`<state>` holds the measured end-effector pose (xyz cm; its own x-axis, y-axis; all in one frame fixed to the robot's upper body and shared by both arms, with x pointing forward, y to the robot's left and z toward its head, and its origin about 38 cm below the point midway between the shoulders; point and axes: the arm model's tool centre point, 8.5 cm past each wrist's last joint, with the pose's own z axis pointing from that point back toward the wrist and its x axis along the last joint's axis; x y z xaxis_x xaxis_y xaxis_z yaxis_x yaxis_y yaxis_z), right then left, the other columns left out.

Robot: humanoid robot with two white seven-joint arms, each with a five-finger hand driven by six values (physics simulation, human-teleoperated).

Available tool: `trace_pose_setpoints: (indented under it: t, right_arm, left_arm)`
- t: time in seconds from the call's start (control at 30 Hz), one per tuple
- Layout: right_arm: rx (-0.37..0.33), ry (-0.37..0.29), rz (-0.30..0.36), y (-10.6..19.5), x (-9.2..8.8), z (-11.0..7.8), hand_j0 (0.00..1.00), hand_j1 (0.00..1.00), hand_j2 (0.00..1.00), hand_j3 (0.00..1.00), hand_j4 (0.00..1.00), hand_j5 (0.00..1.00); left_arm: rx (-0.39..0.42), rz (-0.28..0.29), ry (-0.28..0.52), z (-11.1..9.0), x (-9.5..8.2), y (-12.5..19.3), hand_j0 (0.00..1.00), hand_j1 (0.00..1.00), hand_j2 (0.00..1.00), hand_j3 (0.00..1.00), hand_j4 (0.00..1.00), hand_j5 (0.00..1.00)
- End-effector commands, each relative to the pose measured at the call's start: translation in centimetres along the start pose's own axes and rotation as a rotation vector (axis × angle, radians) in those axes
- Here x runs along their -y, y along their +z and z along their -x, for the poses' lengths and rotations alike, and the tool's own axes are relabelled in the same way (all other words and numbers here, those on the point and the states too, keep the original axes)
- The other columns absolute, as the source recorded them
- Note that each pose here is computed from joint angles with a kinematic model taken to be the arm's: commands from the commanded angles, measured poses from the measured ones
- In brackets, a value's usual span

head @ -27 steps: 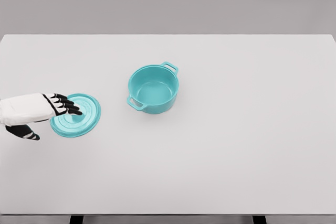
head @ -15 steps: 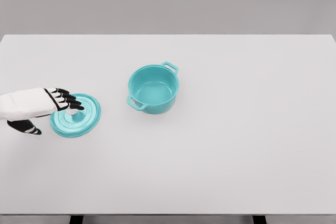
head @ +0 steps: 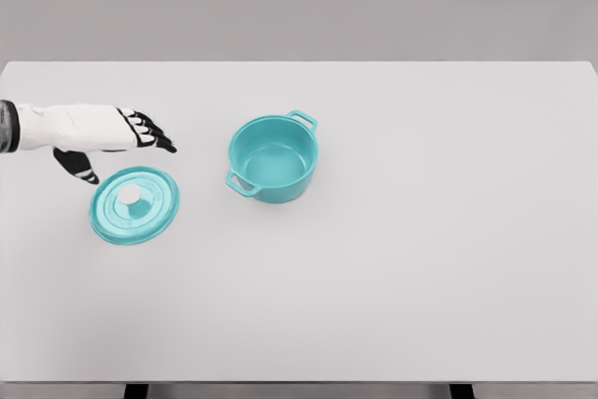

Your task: Cover the pot with left arm

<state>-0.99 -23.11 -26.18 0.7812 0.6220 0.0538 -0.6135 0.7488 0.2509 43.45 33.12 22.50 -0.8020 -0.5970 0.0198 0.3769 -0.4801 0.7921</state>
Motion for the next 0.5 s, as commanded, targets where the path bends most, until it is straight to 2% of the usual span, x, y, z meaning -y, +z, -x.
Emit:
trace_pose_setpoints:
  t: [0.0, 0.1, 0.4, 0.47]
  right_arm:
    - [0.000, 0.000, 0.000, 0.0, 0.0, 0.0, 1.00, 1.00, 1.00, 1.00, 1.00, 1.00]
    - [0.000, 0.000, 0.000, 0.0, 0.0, 0.0, 1.00, 1.00, 1.00, 1.00, 1.00, 1.00]
    - [0.000, 0.000, 0.000, 0.0, 0.0, 0.0, 1.00, 1.00, 1.00, 1.00, 1.00, 1.00]
    - [-0.001, 0.000, -0.001, 0.0, -0.1, 0.1, 1.00, 1.00, 1.00, 1.00, 1.00, 1.00]
  left_arm:
    - [0.035, 0.091, 0.024, -0.8, 2.8, -1.3, 1.00, 1.00, 1.00, 1.00, 1.00, 1.00]
    - [0.029, 0.071, 0.002, -0.6, 1.4, -0.7, 1.00, 1.00, 1.00, 1.00, 1.00, 1.00]
    - [0.028, 0.071, 0.009, -0.8, 1.6, 0.6, 1.00, 1.00, 1.00, 1.00, 1.00, 1.00]
    - [0.037, 0.085, 0.015, -1.0, 2.1, 0.3, 0.99, 0.99, 0.99, 0.99, 0.99, 0.99]
